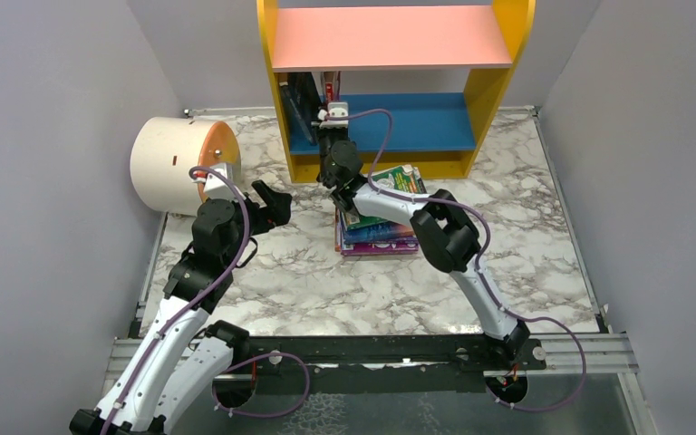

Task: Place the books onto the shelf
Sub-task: Place the book on the shelf.

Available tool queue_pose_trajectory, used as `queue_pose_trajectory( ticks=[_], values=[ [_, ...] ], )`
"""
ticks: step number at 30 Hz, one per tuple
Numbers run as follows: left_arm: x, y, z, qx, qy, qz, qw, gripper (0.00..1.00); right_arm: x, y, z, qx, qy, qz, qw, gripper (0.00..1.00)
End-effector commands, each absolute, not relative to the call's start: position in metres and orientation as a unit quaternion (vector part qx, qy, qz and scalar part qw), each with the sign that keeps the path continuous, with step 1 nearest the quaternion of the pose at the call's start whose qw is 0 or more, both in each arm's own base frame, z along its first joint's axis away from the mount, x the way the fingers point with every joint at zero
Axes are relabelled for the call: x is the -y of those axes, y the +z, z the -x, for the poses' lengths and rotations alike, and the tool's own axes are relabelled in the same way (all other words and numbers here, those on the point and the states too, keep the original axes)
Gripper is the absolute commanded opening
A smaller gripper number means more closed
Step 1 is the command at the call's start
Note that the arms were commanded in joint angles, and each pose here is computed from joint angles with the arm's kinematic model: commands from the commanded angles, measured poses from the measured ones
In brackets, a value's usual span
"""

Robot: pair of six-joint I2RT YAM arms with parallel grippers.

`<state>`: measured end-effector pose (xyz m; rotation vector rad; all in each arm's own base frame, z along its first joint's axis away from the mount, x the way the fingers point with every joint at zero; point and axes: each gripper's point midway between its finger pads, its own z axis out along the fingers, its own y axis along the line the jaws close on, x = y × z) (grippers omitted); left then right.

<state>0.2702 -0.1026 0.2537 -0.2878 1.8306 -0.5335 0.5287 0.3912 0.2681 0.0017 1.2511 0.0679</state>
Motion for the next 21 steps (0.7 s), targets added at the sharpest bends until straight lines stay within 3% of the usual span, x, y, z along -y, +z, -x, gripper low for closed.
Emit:
queue_pose_trajectory(
  ticks=[1, 21],
  values=[
    [0.101, 0.259, -0.270, -0.771, -0.233, 0.125, 0.580, 0.78, -0.401, 0.284, -0.530, -0.571, 0.055, -0.013, 0.819, 0.01],
    [0.097, 0.254, -0.269, -0.775, -0.220, 0.127, 0.579, 0.78, -0.431, 0.277, -0.530, -0.582, 0.073, 0.023, 0.810, 0.02]
  ],
)
